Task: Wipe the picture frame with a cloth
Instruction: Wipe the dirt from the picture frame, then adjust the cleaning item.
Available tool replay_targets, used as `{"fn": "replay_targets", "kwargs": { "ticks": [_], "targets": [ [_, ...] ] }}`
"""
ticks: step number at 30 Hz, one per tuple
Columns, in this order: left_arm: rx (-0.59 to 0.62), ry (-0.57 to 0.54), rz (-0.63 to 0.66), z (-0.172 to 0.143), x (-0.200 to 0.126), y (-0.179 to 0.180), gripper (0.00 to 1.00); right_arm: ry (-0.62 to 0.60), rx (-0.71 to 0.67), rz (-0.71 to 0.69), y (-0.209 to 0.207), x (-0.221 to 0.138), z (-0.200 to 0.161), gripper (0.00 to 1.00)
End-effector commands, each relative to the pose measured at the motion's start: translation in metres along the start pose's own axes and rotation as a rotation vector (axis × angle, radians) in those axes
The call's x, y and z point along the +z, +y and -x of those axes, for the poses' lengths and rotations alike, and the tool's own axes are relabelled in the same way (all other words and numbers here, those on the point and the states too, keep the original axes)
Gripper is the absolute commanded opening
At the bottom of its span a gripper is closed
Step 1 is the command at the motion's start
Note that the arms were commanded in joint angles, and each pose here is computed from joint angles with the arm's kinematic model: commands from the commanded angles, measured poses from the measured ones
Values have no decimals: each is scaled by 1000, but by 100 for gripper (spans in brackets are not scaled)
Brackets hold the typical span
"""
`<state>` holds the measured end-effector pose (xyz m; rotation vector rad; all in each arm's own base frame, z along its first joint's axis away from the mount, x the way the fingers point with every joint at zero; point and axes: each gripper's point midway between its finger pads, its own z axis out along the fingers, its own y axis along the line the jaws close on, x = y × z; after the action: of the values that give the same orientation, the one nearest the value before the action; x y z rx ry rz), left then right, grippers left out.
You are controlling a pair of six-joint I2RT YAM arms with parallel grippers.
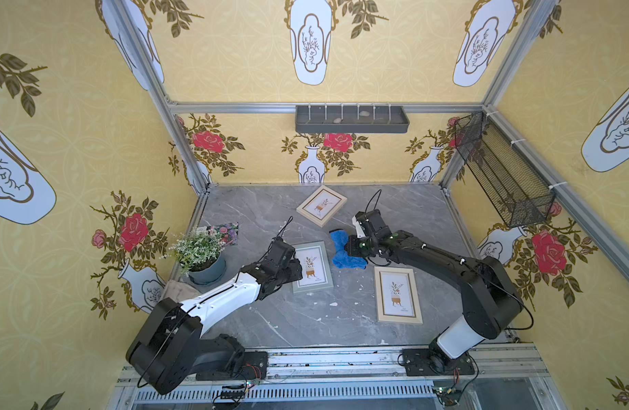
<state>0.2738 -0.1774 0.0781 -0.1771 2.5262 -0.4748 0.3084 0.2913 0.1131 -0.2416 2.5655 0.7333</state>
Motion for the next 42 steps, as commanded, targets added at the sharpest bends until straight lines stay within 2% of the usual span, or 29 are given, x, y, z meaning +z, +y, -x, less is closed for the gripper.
{"fn": "replay_targets", "kwargs": {
  "ticks": [1, 9, 13, 23, 31, 42],
  "targets": [
    [33, -70, -34, 7, -13, 0, 70, -80, -81, 111, 31, -10, 11, 5],
    [154, -337, -486, 29, -78, -62, 89, -143, -178, 243, 78, -18, 1, 6],
    [206, -371, -611, 29, -98, -81, 92, -165, -204, 292, 94, -20, -1, 6],
    [215, -320, -717, 23, -99, -100, 83, -203, -289, 419, 127, -29, -12, 7],
    [194, -334, -761, 28, -106, -105, 70, -237, -387, 486, 147, -42, -27, 9],
    [160, -297, -779, 29, -103, -107, 65, -284, -480, 520, 165, -53, -40, 10]
  ]
}}
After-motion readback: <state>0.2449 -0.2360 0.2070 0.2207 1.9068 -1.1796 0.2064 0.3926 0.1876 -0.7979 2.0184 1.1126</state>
